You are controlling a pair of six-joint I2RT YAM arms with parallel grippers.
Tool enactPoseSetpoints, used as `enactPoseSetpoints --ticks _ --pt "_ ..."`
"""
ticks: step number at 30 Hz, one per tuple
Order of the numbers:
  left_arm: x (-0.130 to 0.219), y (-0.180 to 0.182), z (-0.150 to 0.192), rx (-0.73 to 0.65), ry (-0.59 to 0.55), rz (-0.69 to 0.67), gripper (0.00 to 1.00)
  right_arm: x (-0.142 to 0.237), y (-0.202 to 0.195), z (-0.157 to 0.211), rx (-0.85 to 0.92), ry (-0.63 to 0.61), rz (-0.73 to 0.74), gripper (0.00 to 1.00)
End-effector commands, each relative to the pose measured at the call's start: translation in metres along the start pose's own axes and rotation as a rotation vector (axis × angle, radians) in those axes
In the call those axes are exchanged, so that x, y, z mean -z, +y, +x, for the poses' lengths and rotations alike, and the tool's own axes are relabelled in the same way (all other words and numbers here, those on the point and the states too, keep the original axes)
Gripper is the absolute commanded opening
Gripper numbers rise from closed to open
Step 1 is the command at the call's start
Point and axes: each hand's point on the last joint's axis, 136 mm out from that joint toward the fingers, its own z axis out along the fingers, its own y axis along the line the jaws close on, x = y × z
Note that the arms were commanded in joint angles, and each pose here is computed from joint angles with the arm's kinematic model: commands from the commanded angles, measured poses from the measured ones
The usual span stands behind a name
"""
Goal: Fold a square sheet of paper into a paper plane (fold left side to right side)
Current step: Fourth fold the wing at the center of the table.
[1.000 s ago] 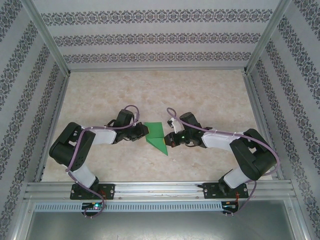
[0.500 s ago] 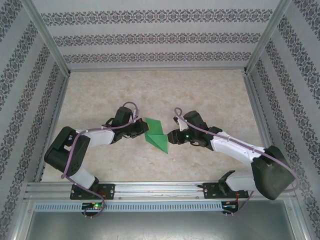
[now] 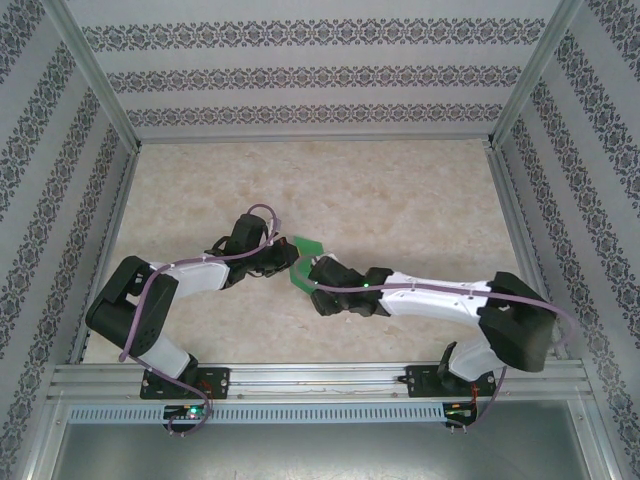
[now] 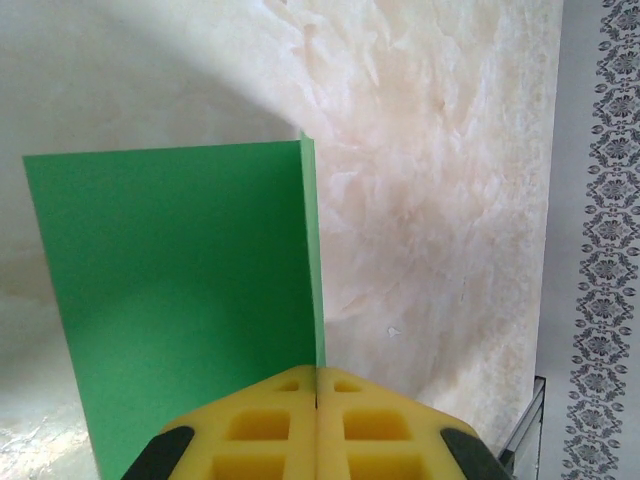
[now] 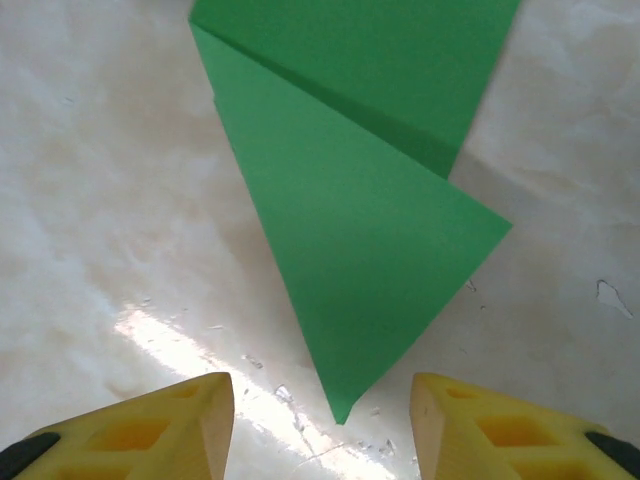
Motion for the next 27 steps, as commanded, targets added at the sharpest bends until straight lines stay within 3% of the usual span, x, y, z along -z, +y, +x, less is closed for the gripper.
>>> enactPoseSetpoints --ticks 1,16,27 --pt "0.005 -0.015 -0.001 -0.004 -0.003 0.019 0.06 -0.001 -0.006 -0.013 0.014 -0.044 0.115 0.5" --pt "0.007 -0.02 -0.002 -0.006 -0.007 0.027 0.06 -0.027 0.012 -0.018 0.095 -0.029 0.174 0.43" --pt "0.006 -0.018 -0.002 -0.003 -0.006 0.023 0.06 -0.031 0.007 -0.014 0.098 -0.021 0.208 0.32"
